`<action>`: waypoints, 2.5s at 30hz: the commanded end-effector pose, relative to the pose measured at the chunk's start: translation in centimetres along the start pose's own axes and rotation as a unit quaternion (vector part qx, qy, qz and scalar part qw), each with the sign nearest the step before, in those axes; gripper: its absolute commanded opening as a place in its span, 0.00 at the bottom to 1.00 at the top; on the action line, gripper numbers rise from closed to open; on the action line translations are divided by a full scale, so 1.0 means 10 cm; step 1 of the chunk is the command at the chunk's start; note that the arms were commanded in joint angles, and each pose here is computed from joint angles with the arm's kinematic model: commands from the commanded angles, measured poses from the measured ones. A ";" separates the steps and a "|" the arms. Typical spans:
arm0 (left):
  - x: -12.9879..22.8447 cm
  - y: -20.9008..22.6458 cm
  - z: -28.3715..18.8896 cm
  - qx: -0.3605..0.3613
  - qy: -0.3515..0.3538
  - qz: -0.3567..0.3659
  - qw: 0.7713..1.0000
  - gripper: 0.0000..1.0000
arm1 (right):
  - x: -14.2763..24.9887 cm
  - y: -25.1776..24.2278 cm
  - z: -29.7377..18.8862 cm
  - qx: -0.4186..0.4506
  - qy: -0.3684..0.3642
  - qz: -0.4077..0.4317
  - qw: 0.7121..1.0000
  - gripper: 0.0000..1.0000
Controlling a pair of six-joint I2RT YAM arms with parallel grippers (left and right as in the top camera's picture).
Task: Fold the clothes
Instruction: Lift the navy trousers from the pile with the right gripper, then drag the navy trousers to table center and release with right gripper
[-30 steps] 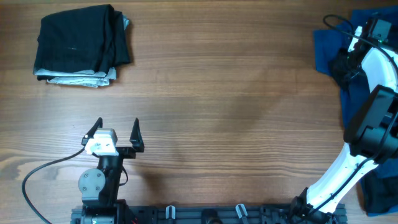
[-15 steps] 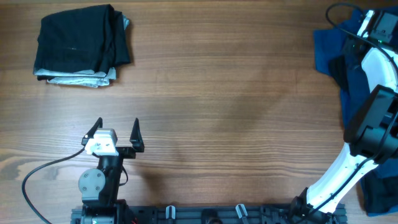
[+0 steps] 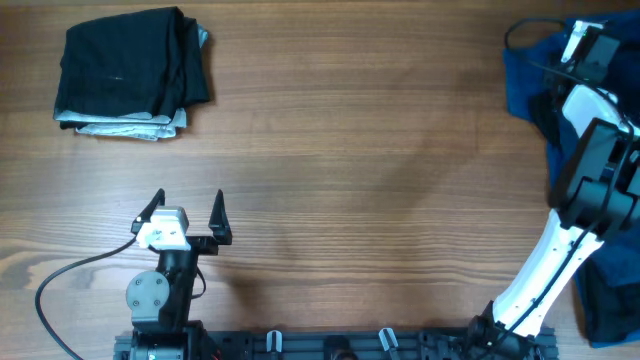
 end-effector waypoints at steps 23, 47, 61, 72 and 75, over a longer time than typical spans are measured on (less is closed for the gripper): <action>0.02 -0.01 0.00 0.006 0.002 0.009 1.000 1.00 | -0.10 -0.14 -0.06 0.073 0.002 0.010 0.997 0.04; 0.02 -0.01 0.00 0.006 0.002 0.009 1.000 1.00 | -0.90 3.43 -2.30 -0.321 -0.080 -0.124 0.935 0.04; 0.02 -0.01 0.00 0.006 0.002 0.009 1.000 1.00 | -0.45 4.91 -3.99 -0.427 -0.178 -0.194 0.865 0.17; 0.02 -0.01 0.00 0.006 0.002 0.009 1.000 1.00 | -0.78 4.16 -3.46 -0.407 -0.086 -0.084 0.906 0.05; 0.02 -0.01 0.00 0.006 0.002 0.009 1.000 1.00 | -0.68 4.26 -3.24 -0.421 -0.062 -0.076 0.902 0.04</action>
Point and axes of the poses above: each gripper's point midway between its finger pads, its own z axis out along the fingers, its own y axis along the line the jaws close on, x = y × z, the point moved 8 cm from there along -z, back along the fingers, and after that the axes turned 13 degrees about -z, right-handed, at the moved point
